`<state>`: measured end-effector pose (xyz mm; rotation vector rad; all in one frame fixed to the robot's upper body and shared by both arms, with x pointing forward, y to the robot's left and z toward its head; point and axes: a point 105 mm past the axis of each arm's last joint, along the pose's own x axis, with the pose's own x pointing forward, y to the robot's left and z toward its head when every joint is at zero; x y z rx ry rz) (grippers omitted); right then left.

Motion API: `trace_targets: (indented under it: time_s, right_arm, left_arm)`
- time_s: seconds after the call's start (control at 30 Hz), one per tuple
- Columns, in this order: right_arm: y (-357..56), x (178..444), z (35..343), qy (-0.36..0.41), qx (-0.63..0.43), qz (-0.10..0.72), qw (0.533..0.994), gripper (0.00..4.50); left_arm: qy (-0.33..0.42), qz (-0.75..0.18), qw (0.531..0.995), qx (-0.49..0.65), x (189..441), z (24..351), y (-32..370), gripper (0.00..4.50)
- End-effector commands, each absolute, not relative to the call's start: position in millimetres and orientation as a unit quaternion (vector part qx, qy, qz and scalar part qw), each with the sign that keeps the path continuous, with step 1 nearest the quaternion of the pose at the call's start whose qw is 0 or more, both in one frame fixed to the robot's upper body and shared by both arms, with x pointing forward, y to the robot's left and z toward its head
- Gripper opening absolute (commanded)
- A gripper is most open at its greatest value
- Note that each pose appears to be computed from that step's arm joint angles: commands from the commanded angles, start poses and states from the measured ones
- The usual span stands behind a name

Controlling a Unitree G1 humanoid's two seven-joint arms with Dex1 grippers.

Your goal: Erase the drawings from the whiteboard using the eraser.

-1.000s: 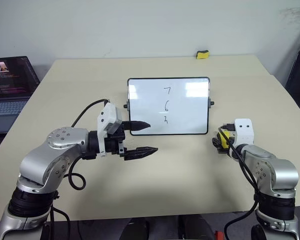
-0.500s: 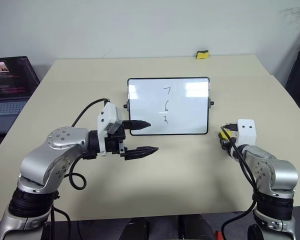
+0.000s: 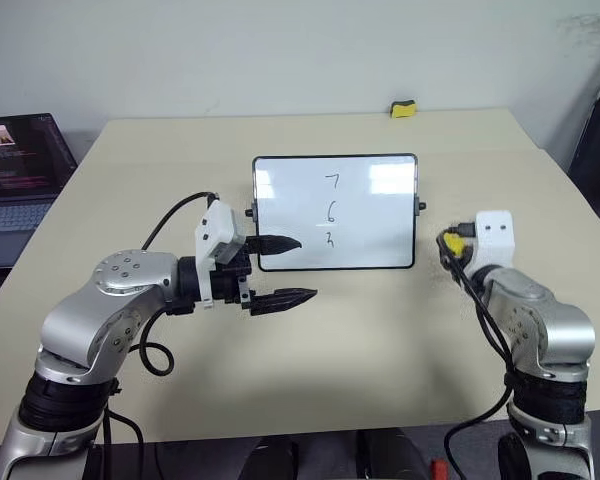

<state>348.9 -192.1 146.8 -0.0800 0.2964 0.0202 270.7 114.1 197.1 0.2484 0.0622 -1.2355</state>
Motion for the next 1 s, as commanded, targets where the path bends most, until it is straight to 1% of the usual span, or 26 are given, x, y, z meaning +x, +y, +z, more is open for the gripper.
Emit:
trace_targets:
  time_s: [0.03, 0.17, 0.3, 0.37, 0.53, 0.57, 0.7, 0.9, 0.97, 1.0]
  right_arm:
    - [-171, 363, 190, 0.042, -0.073, 0.052, 0.995, 1.27]
    - [-143, 375, 210, -0.018, -0.095, 0.1, 0.99, 1.27]
    - [-115, 388, 215, -0.049, -0.1, 0.141, 0.984, 1.27]
    - [-107, 393, 215, -0.054, -0.098, 0.153, 0.982, 1.27]
    - [-94, 401, 217, -0.067, -0.096, 0.174, 0.978, 1.27]
    - [-95, 401, 216, -0.065, -0.094, 0.174, 0.978, 1.27]
    - [-123, 394, 203, -0.024, -0.08, 0.147, 0.986, 1.27]
    - [-155, 373, 193, 0.01, -0.084, 0.107, 0.991, 1.27]
    - [-162, 365, 189, 0.026, -0.081, 0.094, 0.992, 1.27]
    - [-167, 360, 186, 0.038, -0.078, 0.084, 0.993, 1.27]
  left_arm:
    - [-0.016, -0.535, 0.833, 0.139, 282, 211, 121, 4.5]
    - [-0.045, -0.471, 0.866, 0.163, 301, 212, 130, 4.5]
    - [-0.059, -0.4, 0.894, 0.195, 315, 203, 139, 4.5]
    - [-0.061, -0.385, 0.898, 0.203, 317, 199, 140, 4.5]
    - [-0.063, -0.37, 0.905, 0.2, 311, 195, 142, 4.5]
    - [-0.063, -0.369, 0.906, 0.199, 309, 195, 143, 4.5]
    - [-0.065, -0.37, 0.905, 0.199, 304, 199, 147, 4.5]
    - [-0.062, -0.39, 0.898, 0.193, 299, 199, 144, 4.5]
    - [-0.059, -0.405, 0.893, 0.188, 297, 199, 142, 4.5]
    - [-0.054, -0.426, 0.885, 0.181, 292, 197, 138, 4.5]
